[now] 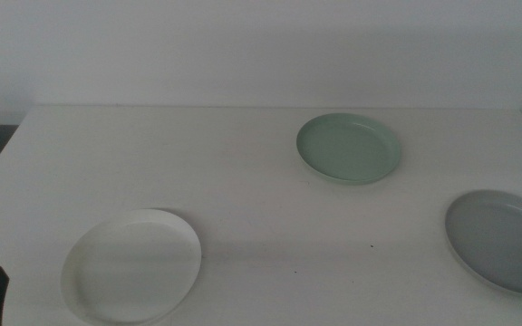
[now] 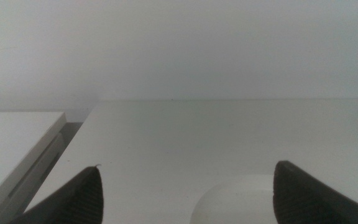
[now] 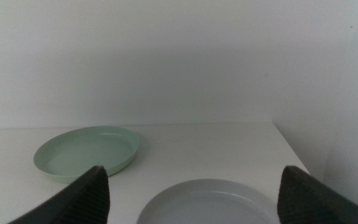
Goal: Stack the three bowls on top of each other.
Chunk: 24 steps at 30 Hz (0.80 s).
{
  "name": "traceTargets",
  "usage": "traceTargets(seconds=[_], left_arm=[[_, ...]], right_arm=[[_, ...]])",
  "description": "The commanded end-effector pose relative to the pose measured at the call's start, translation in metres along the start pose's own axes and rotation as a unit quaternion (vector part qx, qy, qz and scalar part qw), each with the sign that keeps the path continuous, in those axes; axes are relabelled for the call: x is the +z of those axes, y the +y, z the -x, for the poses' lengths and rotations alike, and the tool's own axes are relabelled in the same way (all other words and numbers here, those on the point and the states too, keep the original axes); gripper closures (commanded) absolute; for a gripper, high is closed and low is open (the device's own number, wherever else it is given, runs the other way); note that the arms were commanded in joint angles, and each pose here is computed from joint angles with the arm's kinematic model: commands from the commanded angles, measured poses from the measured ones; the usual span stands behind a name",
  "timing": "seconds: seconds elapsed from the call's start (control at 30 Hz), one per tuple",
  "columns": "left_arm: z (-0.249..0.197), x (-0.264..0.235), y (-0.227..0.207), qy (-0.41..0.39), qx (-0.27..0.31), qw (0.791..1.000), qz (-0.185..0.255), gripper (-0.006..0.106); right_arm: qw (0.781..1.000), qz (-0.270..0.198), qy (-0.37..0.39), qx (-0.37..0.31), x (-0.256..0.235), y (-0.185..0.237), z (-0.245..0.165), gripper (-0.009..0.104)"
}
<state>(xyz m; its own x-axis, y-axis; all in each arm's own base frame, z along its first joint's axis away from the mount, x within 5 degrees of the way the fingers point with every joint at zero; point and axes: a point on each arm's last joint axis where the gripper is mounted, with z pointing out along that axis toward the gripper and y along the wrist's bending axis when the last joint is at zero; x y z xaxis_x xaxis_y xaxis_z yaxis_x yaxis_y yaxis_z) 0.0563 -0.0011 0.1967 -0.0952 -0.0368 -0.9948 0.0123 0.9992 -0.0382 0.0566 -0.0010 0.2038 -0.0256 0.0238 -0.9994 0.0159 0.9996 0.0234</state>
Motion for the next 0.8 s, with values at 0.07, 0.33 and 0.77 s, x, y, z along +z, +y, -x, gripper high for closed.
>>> traceTargets(seconds=[0.07,0.33,0.77], left_arm=[[0.001,0.000,0.000,-0.007,-0.001,1.000,-0.004,0.007],[0.001,0.000,0.000,-0.007,-0.001,1.000,-0.004,0.007],[0.002,0.000,0.000,-0.009,-0.001,1.000,-0.004,0.007]], right_arm=[[1.000,-0.005,-0.001,-0.025,0.000,-0.001,-0.001,0.002],[0.994,-0.012,0.099,0.034,0.022,0.000,0.038,0.002],[0.864,-0.040,0.499,0.046,0.085,0.002,0.098,0.002]])
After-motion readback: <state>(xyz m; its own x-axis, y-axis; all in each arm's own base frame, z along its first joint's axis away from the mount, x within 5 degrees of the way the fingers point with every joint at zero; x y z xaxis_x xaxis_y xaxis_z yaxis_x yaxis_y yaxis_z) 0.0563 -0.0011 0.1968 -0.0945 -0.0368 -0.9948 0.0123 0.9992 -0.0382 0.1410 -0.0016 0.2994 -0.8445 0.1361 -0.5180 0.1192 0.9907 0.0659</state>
